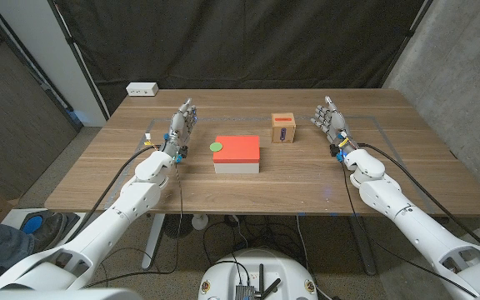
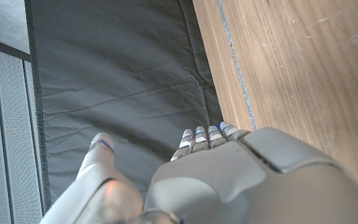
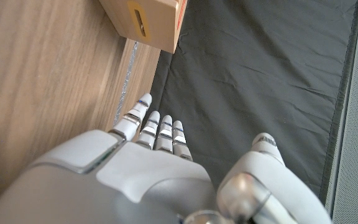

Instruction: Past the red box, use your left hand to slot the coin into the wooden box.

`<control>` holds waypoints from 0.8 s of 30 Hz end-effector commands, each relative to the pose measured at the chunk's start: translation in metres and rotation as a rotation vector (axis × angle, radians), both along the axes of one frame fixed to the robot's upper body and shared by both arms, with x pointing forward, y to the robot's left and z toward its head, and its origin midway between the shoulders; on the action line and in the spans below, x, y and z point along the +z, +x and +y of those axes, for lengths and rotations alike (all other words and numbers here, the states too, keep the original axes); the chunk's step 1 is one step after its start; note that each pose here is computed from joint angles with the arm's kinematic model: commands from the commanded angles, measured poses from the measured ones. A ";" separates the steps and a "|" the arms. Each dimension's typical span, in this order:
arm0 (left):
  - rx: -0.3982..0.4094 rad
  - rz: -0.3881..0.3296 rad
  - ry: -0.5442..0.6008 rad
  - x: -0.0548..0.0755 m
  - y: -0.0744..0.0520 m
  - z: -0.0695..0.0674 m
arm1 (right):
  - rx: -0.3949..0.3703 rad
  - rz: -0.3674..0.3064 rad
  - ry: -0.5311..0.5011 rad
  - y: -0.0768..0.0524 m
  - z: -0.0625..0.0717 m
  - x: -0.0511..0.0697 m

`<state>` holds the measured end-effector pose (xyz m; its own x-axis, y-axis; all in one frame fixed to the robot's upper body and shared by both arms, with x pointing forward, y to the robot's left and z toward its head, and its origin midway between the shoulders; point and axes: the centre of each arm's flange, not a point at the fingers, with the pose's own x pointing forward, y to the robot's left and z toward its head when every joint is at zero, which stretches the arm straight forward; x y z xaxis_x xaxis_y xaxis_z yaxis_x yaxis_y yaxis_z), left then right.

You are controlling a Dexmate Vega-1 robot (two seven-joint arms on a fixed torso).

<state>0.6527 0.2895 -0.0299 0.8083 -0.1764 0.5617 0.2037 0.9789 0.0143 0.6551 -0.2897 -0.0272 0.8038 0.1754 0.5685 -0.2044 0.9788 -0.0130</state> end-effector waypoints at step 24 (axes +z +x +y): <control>0.082 -0.021 0.028 -0.007 -0.037 0.014 | -0.063 -0.101 -0.060 -0.039 0.014 0.003</control>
